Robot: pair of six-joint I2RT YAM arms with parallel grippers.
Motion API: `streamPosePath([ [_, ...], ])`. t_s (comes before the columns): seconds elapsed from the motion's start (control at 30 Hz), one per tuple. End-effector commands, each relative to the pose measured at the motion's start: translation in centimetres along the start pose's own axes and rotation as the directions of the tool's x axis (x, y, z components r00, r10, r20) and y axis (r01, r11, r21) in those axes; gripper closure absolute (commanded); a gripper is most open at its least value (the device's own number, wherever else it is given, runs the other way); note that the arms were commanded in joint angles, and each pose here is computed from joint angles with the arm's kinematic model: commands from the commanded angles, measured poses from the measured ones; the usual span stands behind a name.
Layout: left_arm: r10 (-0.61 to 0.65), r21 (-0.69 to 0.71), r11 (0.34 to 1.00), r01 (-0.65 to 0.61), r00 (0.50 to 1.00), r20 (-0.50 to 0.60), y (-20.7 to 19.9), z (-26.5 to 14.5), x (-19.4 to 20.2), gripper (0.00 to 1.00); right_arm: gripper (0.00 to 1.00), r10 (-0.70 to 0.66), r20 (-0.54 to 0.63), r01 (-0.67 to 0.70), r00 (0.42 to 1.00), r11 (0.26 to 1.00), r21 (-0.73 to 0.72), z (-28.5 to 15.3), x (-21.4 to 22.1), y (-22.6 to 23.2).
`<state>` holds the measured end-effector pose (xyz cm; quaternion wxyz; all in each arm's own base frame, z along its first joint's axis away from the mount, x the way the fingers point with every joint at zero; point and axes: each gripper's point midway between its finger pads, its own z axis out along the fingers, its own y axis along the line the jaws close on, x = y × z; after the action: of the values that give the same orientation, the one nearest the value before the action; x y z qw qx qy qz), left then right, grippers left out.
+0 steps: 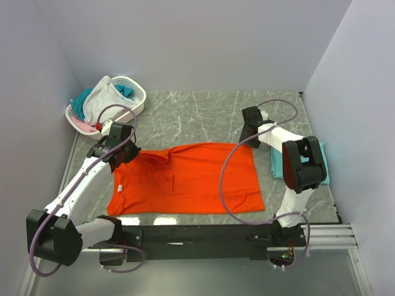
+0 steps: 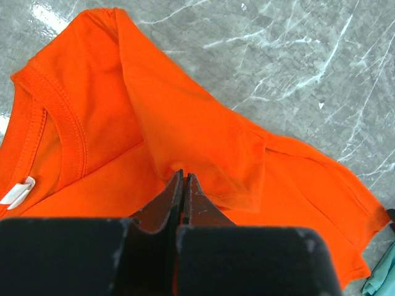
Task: Fold and stack the t-shirts
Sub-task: Fold the tshirt
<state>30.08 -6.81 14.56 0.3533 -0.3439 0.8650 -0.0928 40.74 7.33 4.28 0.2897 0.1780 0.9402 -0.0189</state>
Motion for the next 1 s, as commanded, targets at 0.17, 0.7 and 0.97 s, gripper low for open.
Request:
streamPosePath([
  [0.17,-0.005,0.022,1.000,0.005,1.000,0.001,-0.8,-0.2,-0.3,0.99,0.50,0.039,-0.062,-0.034,0.997,0.996,0.082,1.4,1.2,-1.8],
  [0.7,-0.007,0.035,0.999,0.007,1.000,0.007,-1.1,-0.3,-0.5,0.99,0.52,0.083,-0.039,-0.081,0.996,0.995,0.050,1.5,-0.9,-0.9],
  [0.97,-0.010,0.034,0.999,0.009,1.000,0.012,-1.2,-0.3,-0.6,0.99,0.59,0.088,-0.095,-0.084,0.992,0.995,0.052,1.9,0.8,-1.3],
])
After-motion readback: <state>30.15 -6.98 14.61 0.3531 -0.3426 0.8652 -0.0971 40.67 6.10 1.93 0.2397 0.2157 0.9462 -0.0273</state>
